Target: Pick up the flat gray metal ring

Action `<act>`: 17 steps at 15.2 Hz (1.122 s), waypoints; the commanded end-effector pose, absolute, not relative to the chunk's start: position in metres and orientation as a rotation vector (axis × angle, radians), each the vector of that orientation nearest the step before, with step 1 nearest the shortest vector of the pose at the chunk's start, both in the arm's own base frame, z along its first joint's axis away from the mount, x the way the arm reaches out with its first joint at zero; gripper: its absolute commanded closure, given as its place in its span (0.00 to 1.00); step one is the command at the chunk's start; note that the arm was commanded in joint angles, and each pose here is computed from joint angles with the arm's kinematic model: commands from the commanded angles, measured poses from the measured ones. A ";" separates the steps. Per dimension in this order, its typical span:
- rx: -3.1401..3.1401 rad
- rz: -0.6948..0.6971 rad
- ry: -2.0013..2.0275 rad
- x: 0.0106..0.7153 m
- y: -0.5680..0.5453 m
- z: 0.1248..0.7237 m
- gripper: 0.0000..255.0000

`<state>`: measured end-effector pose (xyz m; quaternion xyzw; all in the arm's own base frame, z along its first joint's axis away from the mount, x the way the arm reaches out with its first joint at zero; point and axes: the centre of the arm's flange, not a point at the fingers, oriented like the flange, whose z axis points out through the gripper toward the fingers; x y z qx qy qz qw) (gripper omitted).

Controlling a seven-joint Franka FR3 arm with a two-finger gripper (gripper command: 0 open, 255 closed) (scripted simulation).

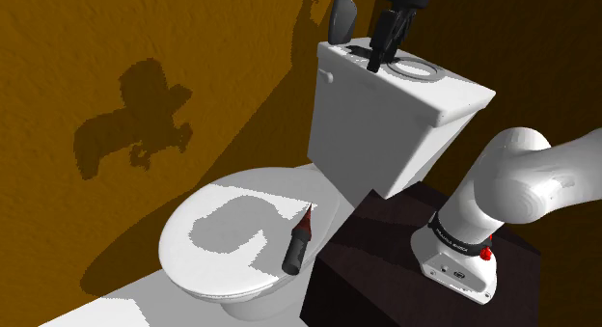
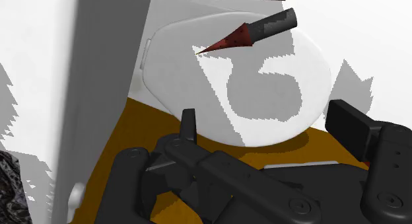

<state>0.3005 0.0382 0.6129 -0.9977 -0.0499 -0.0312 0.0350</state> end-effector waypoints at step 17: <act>-3.136 -0.003 -0.024 0.326 -0.160 0.584 0.00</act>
